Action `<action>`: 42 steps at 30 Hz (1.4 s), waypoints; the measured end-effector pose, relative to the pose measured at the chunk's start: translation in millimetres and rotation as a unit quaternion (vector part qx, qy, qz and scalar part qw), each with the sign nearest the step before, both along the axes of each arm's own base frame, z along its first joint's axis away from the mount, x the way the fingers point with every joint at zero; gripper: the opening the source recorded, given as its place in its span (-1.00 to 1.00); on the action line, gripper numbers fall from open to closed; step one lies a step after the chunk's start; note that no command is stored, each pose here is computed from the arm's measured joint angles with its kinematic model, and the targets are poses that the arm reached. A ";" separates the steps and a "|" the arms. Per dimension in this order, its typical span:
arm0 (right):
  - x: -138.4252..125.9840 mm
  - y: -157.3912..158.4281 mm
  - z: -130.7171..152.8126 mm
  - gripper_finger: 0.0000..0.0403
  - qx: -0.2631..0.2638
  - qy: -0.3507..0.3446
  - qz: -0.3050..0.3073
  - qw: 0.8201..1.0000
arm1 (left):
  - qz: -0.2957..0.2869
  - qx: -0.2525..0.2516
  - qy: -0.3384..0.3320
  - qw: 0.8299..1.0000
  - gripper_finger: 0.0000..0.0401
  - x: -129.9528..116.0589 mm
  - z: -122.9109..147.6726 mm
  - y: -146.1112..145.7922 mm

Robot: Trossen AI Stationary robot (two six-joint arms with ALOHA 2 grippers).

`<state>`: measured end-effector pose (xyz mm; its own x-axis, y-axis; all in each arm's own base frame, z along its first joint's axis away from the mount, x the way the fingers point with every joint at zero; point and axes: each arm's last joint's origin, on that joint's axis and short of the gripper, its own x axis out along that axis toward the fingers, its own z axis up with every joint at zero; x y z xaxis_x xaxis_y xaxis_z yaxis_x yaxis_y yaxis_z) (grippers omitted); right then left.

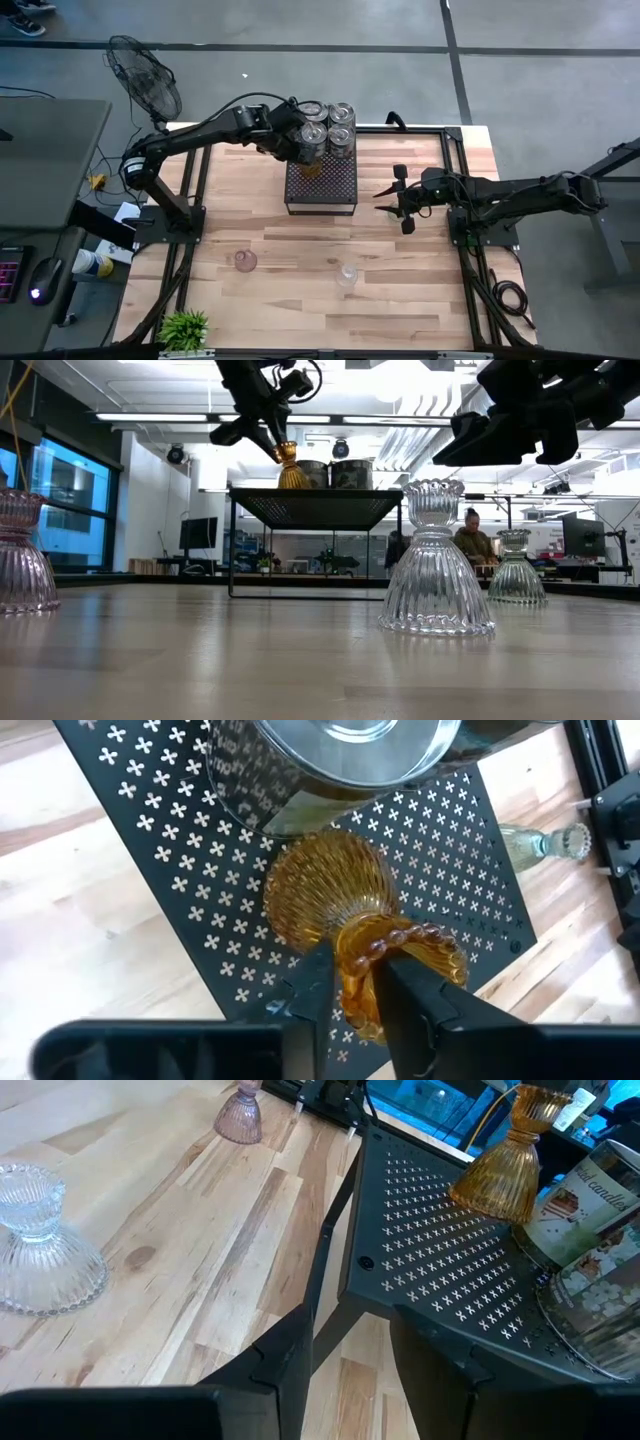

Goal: Pick & Place candle stick holders
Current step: Put the brown candle holder on the black shelf, then put the green candle holder on the black shelf

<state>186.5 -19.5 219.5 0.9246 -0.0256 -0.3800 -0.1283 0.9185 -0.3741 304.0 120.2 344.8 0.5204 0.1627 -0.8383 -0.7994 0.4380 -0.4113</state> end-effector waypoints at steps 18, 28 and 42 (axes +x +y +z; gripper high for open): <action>0.0 0.0 0.0 -0.36 0.000 0.000 0.000 1.000 | 0.011 -0.006 0.003 1.000 -0.36 -0.4 1.1 0.0; 0.0 0.0 0.0 -0.36 0.000 0.000 0.000 1.000 | 0.016 0.035 -0.033 0.999 -0.36 -1.9 35.1 0.6; -0.3 -0.1 -0.6 -0.36 0.000 0.003 -0.001 1.000 | 0.027 0.134 -0.013 0.991 -0.36 -10.0 68.0 -10.4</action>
<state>186.3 -19.6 218.9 0.9220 -0.0263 -0.3864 -0.1300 0.9188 -0.3727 294.0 109.8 412.8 0.5263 0.4054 -0.7474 -0.8149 0.4914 -0.3073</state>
